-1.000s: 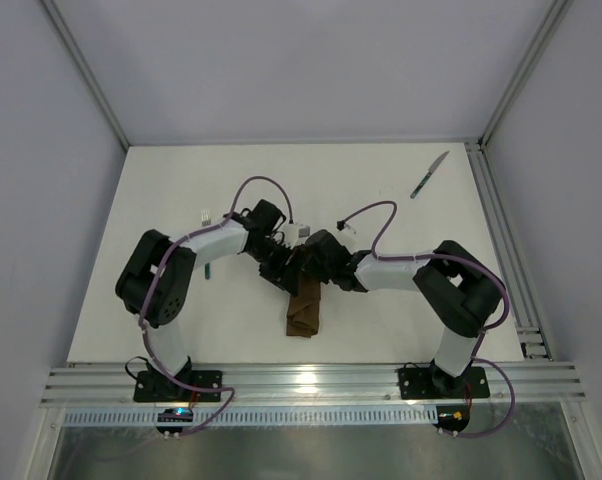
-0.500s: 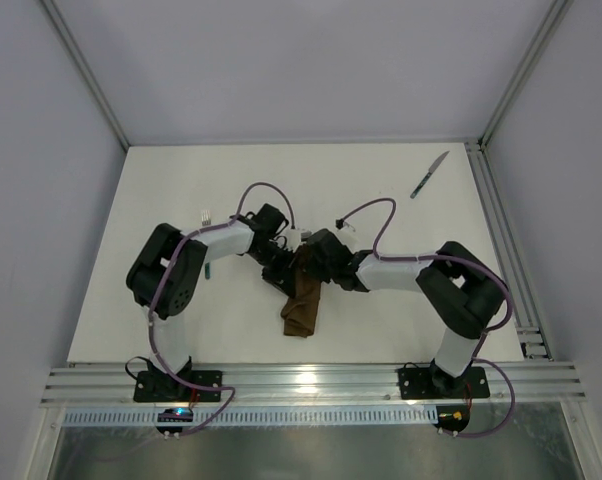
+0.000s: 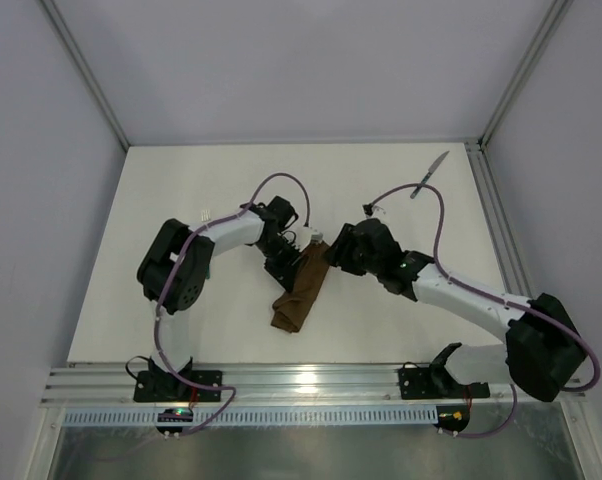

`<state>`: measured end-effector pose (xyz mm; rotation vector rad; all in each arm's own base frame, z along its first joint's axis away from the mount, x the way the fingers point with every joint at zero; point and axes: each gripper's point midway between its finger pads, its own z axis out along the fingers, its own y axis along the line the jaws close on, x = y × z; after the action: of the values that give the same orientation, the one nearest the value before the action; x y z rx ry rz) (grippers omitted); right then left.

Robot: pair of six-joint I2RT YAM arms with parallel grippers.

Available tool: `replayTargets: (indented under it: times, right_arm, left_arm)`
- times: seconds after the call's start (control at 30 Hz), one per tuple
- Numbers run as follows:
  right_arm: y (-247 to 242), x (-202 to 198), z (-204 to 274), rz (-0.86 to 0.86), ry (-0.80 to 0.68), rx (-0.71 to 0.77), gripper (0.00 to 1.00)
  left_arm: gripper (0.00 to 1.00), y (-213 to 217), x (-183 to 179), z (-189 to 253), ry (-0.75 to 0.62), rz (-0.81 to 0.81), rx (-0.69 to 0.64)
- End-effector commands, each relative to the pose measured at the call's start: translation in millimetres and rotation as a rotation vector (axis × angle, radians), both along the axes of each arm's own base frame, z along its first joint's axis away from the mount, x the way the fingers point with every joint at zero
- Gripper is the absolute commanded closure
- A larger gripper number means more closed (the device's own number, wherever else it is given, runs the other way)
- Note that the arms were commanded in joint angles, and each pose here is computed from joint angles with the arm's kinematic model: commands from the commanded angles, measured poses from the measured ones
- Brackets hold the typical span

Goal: Fold the napkin into a case and place the utensils inside
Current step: Rotate the smaller rectangle-folded napkin at the center of the board.

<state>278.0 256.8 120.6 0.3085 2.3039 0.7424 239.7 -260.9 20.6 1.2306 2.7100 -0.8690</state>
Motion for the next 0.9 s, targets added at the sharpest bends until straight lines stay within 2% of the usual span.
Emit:
replayTargets:
  times: [0.0,0.13,0.2,0.27,0.37,0.47,0.57,0.73,0.87]
  right_arm:
    - [-44,-15,-12,0.066,0.032,-0.109,0.49]
    - [-84,0,0,0.075,-0.008,-0.108,0.50]
    - [-100,9,4,0.079,-0.019,-0.119,0.49]
    - [-101,16,7,0.101,-0.046,-0.099,0.49]
    - [-100,22,5,0.148,-0.068,-0.080,0.48]
    - [-93,19,-17,0.217,-0.034,-0.064,0.48]
    - [-71,10,-27,0.332,-0.034,0.036,0.44]
    - [-48,-12,-41,0.455,-0.033,0.173,0.37]
    - [-25,-36,-54,0.556,-0.013,0.193,0.32]
  left_arm:
    - [1.00,16,2,-4,-0.060,-0.202,0.075]
    - [1.00,15,-2,-2,-0.077,-0.434,0.101]
    - [1.00,22,-20,-2,-0.029,-0.557,0.127]
    - [1.00,25,-31,-5,-0.053,-0.744,0.130]
    - [1.00,30,-47,-3,-0.046,-0.901,0.123]
    - [1.00,28,-60,6,0.000,-0.974,0.059]
    - [1.00,26,-64,12,-0.004,-1.008,0.025]
    - [1.00,20,-64,16,-0.030,-1.024,0.007]
    - [1.00,22,-61,11,-0.055,-1.045,0.039]
